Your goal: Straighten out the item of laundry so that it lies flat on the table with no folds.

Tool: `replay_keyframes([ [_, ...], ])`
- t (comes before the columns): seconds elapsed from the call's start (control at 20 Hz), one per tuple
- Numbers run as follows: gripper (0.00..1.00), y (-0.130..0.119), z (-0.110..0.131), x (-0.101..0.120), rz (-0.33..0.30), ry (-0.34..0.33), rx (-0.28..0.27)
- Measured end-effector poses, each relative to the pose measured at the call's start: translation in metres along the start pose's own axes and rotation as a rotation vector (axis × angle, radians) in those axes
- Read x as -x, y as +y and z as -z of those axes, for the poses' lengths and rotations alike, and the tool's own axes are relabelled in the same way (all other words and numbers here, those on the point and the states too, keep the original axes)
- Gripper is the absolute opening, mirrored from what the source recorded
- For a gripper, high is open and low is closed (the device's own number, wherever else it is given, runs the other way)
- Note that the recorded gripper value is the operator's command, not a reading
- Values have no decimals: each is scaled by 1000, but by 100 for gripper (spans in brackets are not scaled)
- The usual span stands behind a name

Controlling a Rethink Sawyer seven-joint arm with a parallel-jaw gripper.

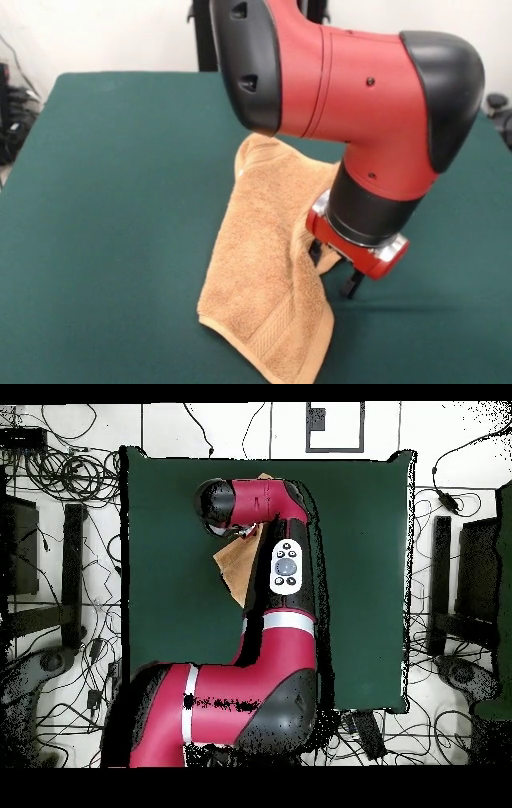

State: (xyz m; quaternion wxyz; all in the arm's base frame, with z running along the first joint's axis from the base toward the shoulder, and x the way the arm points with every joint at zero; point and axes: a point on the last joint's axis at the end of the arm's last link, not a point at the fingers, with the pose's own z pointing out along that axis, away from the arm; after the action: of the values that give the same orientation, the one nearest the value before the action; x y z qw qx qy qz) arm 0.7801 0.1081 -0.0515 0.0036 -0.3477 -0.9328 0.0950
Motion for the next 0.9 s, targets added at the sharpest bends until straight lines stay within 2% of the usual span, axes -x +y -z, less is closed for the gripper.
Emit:
replay_keyframes([
  [0.9,100,-1,0,2,-12,22,11],
])
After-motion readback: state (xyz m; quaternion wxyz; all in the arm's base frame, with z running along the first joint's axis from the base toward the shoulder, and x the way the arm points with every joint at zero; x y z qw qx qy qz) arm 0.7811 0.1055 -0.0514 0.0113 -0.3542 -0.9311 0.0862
